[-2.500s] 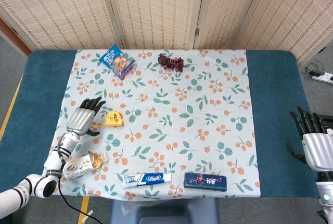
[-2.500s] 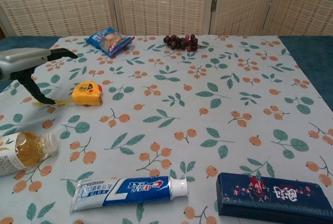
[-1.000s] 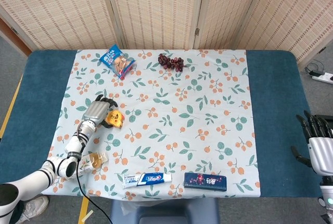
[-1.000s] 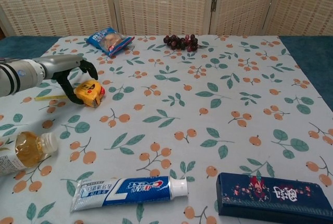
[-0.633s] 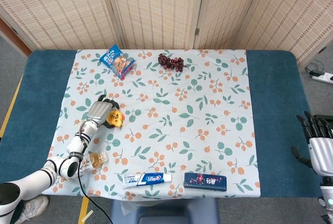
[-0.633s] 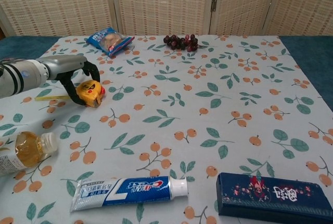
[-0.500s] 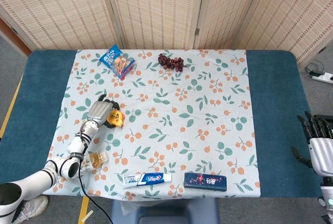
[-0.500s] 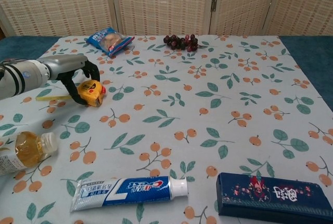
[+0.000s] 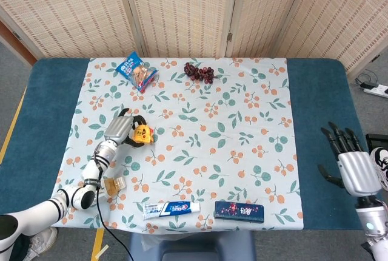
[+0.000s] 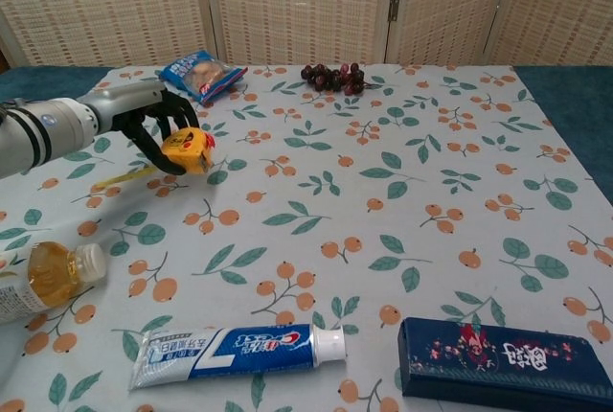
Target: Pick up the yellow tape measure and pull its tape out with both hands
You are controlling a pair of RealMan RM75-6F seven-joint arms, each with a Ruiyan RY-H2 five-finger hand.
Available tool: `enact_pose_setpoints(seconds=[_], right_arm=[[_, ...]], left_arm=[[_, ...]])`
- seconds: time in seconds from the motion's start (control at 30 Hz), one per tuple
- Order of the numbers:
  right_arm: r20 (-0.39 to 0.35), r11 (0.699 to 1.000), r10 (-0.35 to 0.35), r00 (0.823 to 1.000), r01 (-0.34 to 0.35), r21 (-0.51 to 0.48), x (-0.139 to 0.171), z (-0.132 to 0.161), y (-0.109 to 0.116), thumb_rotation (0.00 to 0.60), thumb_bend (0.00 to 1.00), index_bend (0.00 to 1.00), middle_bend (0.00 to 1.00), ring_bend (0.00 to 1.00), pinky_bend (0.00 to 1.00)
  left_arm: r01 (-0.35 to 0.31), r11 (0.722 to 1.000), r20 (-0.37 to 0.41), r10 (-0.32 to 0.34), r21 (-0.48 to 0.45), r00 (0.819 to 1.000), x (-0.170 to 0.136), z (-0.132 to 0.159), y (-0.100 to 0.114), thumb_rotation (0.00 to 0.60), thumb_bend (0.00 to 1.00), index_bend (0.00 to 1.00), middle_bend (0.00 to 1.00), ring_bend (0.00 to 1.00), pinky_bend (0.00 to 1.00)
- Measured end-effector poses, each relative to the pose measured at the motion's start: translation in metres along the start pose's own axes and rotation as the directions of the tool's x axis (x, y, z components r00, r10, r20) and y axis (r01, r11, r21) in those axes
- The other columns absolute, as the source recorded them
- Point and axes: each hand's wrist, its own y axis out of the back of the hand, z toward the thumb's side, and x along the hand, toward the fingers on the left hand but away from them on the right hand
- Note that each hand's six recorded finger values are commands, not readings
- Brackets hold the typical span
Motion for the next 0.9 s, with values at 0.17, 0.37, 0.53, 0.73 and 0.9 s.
enact_pose_setpoints(seconds=[0.17, 0.37, 0.53, 0.73, 0.9], right_arm=[[-0.136, 0.997, 0.016, 0.991, -0.027, -0.078, -0.034, 0.049, -0.005, 0.600, 0.36, 0.00, 0.04, 0.10, 0.00], [-0.255, 0.981, 0.027, 0.967, -0.074, -0.177, -0.068, 0.111, -0.019, 0.600, 0.36, 0.01, 0.04, 0.09, 0.00], [-0.305, 0.964, 0.037, 0.952, -0.115, -0.242, -0.085, 0.153, -0.035, 0.600, 0.36, 0.01, 0.04, 0.10, 0.00], [-0.336, 0.945, 0.029, 0.941, -0.135, -0.296, -0.107, 0.196, -0.046, 0.600, 0.36, 0.01, 0.04, 0.09, 0.00], [-0.343, 0.944, 0.005, 0.939, -0.117, -0.308, -0.117, 0.214, -0.049, 0.600, 0.36, 0.01, 0.03, 0.08, 0.00]], left_arm=[[-0.017, 0.996, 0.039, 0.021, -0.093, 0.999, -0.004, 0.030, 0.008, 0.600, 0.35, 0.63, 0.59, 0.48, 0.08], [-0.032, 0.978, 0.070, 0.047, -0.204, 0.996, -0.009, 0.068, 0.022, 0.600, 0.36, 0.63, 0.60, 0.50, 0.10], [-0.068, 0.968, 0.095, 0.093, -0.241, 0.991, -0.009, 0.100, 0.036, 0.600, 0.37, 0.64, 0.60, 0.51, 0.10], [-0.064, 0.956, 0.116, 0.101, -0.288, 0.988, -0.011, 0.136, 0.043, 0.600, 0.38, 0.64, 0.62, 0.53, 0.10], [-0.069, 0.952, 0.119, 0.109, -0.298, 0.987, -0.012, 0.154, 0.044, 0.600, 0.39, 0.64, 0.62, 0.53, 0.10]])
